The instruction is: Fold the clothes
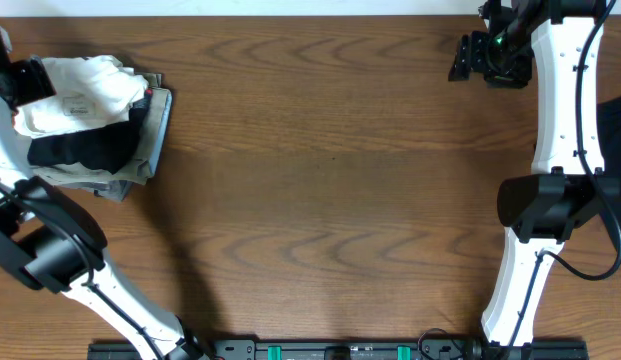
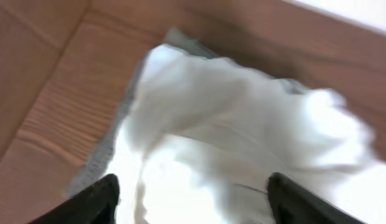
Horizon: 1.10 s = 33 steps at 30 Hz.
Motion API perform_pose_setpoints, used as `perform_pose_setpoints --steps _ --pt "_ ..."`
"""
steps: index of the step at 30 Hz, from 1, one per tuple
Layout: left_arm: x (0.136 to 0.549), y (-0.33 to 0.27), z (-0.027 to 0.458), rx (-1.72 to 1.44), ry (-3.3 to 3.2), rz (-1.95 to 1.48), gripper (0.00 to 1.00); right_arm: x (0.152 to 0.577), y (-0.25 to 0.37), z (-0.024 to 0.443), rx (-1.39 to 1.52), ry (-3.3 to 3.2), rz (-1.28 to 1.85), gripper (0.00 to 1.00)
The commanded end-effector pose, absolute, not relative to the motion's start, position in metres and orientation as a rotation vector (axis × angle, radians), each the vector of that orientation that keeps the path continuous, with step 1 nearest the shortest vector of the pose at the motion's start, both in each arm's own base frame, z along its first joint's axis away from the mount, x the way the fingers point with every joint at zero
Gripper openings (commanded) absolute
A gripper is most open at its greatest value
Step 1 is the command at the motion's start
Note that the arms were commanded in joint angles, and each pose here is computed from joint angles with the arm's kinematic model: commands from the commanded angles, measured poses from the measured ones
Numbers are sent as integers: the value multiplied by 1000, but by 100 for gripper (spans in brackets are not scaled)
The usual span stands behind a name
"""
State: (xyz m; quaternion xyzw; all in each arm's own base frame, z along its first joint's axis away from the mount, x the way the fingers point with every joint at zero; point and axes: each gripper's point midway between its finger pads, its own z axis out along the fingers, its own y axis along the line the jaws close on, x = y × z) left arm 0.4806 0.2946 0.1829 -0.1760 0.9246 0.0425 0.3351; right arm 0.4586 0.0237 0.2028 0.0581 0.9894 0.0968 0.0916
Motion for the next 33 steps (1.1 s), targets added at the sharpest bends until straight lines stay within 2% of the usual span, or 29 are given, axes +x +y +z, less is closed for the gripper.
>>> perform_pose_setpoints --steps 1,4,9,15,19,23,28,31,33 --pt "483 249 262 -362 2259 -72 62 461 19 206 183 2925 280 72" --pt "489 235 274 -315 2229 -108 50 461 21 206 180 2923 295 70" --pt "508 238 263 -296 2214 -72 50 460 24 206 171 2928 296 71" --pt "538 263 233 -296 2177 -11 28 459 29 206 157 2932 297 71" --pt "558 283 190 -351 2181 30 15 459 29 206 157 2933 297 71" --pt "561 312 132 -491 2226 128 11 458 29 206 158 2936 297 70" --pt "560 312 66 -530 2321 90 10 458 29 206 158 2938 297 71" --pt "559 312 58 -546 2330 82 10 457 29 206 159 2940 297 71" --pt "562 315 79 -565 2282 83 11 456 28 205 160 2944 291 70"
